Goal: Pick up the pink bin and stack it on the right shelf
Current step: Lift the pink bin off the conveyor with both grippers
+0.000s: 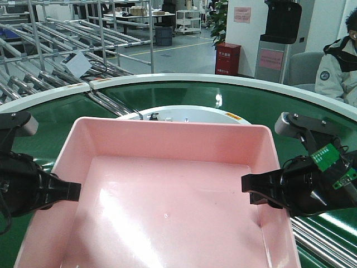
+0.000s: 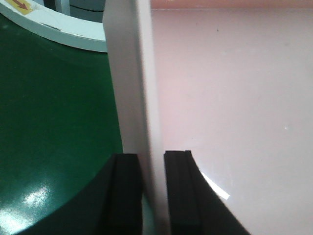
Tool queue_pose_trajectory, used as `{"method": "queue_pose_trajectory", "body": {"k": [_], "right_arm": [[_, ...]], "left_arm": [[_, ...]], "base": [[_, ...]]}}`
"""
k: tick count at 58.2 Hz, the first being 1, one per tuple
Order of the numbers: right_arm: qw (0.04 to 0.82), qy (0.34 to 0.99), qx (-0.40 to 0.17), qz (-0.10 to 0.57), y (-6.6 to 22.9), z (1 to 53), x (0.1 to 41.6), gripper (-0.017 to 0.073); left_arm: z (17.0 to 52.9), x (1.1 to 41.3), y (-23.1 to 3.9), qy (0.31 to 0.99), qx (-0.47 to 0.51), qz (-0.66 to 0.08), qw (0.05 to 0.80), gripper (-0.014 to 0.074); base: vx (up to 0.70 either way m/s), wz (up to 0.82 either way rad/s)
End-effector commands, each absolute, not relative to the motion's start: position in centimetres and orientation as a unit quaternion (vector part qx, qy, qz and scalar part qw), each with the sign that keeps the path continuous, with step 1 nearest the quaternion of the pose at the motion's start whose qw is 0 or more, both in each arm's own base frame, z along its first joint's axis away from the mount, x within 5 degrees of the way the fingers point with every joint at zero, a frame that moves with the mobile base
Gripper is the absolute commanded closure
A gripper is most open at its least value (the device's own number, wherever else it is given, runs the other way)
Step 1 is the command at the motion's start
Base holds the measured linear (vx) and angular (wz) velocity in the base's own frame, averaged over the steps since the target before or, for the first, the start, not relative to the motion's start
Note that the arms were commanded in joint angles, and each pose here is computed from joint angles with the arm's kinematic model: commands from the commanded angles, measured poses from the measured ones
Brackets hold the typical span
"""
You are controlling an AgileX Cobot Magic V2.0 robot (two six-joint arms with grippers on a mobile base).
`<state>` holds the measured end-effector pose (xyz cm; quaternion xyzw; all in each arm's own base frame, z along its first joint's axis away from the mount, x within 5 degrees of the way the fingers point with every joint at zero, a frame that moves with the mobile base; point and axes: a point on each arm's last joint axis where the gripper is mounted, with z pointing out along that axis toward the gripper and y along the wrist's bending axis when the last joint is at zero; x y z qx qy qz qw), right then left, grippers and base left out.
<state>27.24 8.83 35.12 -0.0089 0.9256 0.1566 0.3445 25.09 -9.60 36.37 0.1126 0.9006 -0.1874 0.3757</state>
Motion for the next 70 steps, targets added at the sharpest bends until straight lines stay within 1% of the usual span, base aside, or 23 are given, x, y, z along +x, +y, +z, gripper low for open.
{"method": "queue_pose_trajectory", "body": {"k": [1,70], "right_arm": [[0.411,0.897,-0.002,0.162,8.28,37.63,27.30,0.0568],[0.411,0.897,-0.002,0.162,8.28,37.63,27.30,0.0568]], "left_arm": [[39.02,24.50,-9.48,0.869,0.105,-0.206,0.438,0.0598],[39.01,24.49,-9.48,0.869,0.105,-0.206,0.437,0.0598]], "base": [[0.00,0.00],[-0.01,0.01]]}}
